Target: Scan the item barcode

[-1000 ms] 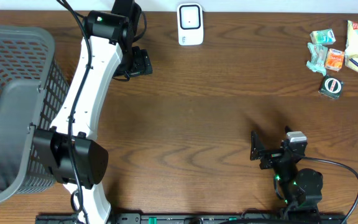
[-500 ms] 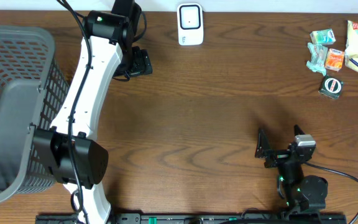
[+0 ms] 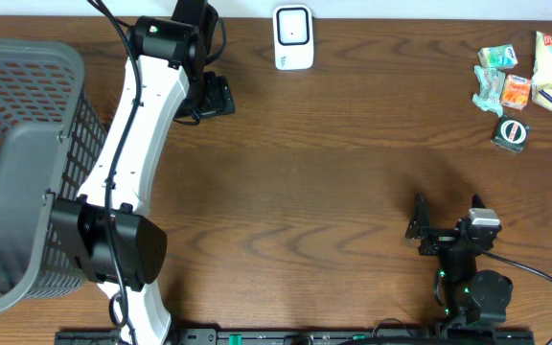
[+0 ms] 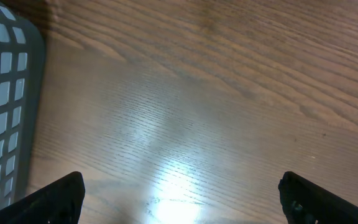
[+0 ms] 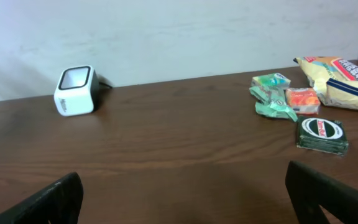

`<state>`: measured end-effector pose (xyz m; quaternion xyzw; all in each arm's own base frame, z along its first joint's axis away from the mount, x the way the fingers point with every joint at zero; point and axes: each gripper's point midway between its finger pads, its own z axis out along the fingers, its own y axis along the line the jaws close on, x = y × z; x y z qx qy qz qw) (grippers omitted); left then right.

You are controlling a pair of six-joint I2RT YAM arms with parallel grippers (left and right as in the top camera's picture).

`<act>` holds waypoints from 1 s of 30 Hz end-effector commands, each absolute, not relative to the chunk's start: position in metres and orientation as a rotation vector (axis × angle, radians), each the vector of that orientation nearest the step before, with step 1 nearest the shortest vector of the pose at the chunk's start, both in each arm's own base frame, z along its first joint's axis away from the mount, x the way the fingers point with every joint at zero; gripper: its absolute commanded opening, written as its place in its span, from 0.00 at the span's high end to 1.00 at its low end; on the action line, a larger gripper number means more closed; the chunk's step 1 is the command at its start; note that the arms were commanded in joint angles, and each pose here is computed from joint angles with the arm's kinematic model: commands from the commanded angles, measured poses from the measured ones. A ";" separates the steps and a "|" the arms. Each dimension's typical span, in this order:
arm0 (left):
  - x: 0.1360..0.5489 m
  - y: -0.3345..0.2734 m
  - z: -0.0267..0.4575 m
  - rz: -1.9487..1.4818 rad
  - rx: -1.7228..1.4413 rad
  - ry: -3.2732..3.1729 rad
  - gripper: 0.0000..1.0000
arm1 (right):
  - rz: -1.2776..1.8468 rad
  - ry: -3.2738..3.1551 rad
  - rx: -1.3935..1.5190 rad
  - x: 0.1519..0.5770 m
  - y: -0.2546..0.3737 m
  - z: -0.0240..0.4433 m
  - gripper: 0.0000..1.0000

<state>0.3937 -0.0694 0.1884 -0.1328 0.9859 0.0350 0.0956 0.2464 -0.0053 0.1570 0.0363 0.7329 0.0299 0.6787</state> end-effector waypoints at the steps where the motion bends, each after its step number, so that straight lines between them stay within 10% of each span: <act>1: 0.394 -0.067 0.185 0.128 -0.394 2.928 0.02 | 0.016 1.648 0.062 0.246 -0.009 0.156 0.01; 30: 0.394 -0.067 0.185 0.128 -0.394 2.928 0.02 | 0.031 1.648 -0.030 0.246 0.006 0.156 0.01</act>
